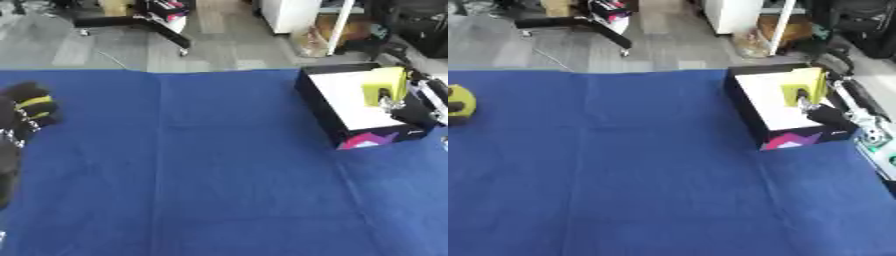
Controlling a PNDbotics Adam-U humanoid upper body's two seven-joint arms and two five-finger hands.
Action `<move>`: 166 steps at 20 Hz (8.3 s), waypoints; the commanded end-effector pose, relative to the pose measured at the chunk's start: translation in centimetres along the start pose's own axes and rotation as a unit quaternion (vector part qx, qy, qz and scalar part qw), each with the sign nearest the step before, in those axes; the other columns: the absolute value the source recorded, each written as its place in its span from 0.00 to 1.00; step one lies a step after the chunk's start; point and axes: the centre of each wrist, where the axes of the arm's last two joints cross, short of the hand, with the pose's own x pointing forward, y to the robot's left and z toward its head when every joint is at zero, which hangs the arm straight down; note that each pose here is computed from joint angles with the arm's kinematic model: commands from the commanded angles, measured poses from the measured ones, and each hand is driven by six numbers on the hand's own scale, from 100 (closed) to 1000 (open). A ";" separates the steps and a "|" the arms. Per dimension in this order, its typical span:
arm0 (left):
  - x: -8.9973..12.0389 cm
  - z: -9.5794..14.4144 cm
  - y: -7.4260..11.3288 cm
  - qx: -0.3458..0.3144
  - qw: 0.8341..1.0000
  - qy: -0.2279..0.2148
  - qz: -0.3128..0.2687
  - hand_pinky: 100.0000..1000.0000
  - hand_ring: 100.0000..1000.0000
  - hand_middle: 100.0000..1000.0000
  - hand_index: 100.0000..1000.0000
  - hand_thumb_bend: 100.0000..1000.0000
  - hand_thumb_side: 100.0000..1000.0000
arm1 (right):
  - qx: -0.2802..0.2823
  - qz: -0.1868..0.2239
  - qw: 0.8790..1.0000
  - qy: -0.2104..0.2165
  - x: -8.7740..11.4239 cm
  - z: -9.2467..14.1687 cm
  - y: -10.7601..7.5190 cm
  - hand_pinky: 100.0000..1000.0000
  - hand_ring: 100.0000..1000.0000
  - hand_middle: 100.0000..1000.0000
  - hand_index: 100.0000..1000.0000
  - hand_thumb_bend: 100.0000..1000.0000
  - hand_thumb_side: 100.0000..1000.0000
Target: Pick up the objects with one hand, pass them to the other hand, and then place them into the box on the other side of the table.
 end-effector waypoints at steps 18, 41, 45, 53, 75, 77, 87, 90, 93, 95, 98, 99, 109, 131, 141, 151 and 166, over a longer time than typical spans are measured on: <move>0.8 -0.4 -0.3 -0.006 1.000 -0.020 0.007 0.73 0.72 0.72 0.82 0.48 0.70 | 0.045 0.039 0.998 0.012 0.9 -0.9 -0.9 0.91 0.88 0.55 1.00 0.00 0.33; 0.9 -0.4 -0.3 -0.007 1.000 -0.021 0.005 0.73 0.72 0.72 0.82 0.48 0.70 | 0.114 0.049 0.992 -0.003 0.7 -0.8 -0.9 0.98 0.98 0.91 1.00 0.00 0.00; 0.9 -0.4 -0.3 -0.008 1.000 -0.021 0.005 0.73 0.72 0.72 0.82 0.48 0.70 | 0.102 0.067 0.992 -0.014 0.9 -0.9 -1.1 1.00 1.00 1.00 1.00 0.00 0.04; 0.9 -0.4 -0.3 -0.007 1.000 -0.021 0.006 0.73 0.72 0.72 0.82 0.48 0.70 | 0.103 0.084 0.991 -0.021 1.0 -0.9 -1.2 1.00 1.00 1.00 1.00 0.00 0.25; 0.8 -0.3 -0.2 -0.003 1.000 -0.020 0.004 0.73 0.72 0.72 0.82 0.48 0.70 | 0.038 0.060 0.997 -0.011 1.5 -1.0 -2.4 0.98 1.00 1.00 1.00 0.00 1.00; 0.8 -0.3 -0.2 -0.003 1.000 -0.021 0.004 0.73 0.72 0.72 0.82 0.48 0.70 | 0.032 0.051 0.998 -0.003 1.5 -1.0 -2.4 0.97 1.00 1.00 1.00 0.00 1.00; 0.8 -0.3 -0.2 -0.003 1.000 -0.021 0.004 0.73 0.72 0.72 0.82 0.48 0.70 | 0.027 0.041 0.999 0.022 1.4 -1.0 -2.3 0.97 1.00 1.00 1.00 0.00 1.00; 0.8 -0.3 -0.2 -0.003 1.000 -0.021 0.004 0.73 0.72 0.72 0.82 0.47 0.70 | 0.029 0.037 0.999 0.027 1.4 -1.0 -2.3 0.96 1.00 1.00 1.00 0.00 1.00; 0.8 -0.3 -0.2 -0.003 1.000 -0.022 0.003 0.73 0.72 0.72 0.82 0.47 0.70 | 0.029 0.034 0.999 0.028 1.4 -1.0 -2.3 0.97 1.00 1.00 1.00 0.00 1.00; 0.8 -0.3 -0.2 -0.004 1.000 -0.022 0.003 0.73 0.72 0.72 0.82 0.47 0.70 | 0.031 0.036 0.999 0.023 1.5 -1.0 -2.3 0.97 1.00 1.00 1.00 0.00 1.00; 0.9 -0.3 -0.2 -0.004 1.000 -0.022 0.003 0.73 0.72 0.72 0.82 0.47 0.70 | 0.040 0.053 0.998 0.003 1.7 -1.0 -2.4 0.96 0.94 0.86 1.00 0.00 0.48; 0.9 -0.3 -0.2 -0.004 1.000 -0.022 0.003 0.73 0.72 0.72 0.82 0.47 0.70 | 0.041 0.059 0.997 0.000 1.7 -1.0 -2.4 0.95 0.93 0.84 1.00 0.00 0.47; 0.8 -0.3 -0.2 -0.005 1.000 -0.021 0.003 0.73 0.72 0.72 0.82 0.47 0.70 | 0.071 0.100 0.992 -0.015 1.7 -1.0 -2.4 0.94 0.91 0.80 1.00 0.00 0.00; 0.8 -0.3 -0.1 -0.003 1.000 -0.021 0.002 0.73 0.72 0.72 0.82 0.47 0.70 | 0.094 0.131 0.986 -0.030 1.6 -1.0 -2.6 0.96 0.93 0.84 1.00 0.00 0.00; 0.8 -0.2 -0.1 -0.003 1.000 -0.021 0.003 0.73 0.72 0.72 0.82 0.48 0.70 | 0.101 0.136 0.985 -0.034 1.7 -1.0 -2.6 0.97 0.95 0.94 1.00 0.00 0.00; 0.8 -0.2 0.0 -0.003 1.000 -0.022 0.003 0.73 0.72 0.72 0.82 0.48 0.70 | 0.110 0.183 0.975 -0.068 2.1 -1.1 -3.1 1.00 1.00 1.00 1.00 0.00 0.34; 0.8 -0.2 0.0 -0.003 1.000 -0.023 0.003 0.73 0.72 0.72 0.82 0.47 0.70 | 0.091 0.178 0.978 -0.056 1.7 -1.0 -3.1 1.00 1.00 1.00 1.00 0.00 0.31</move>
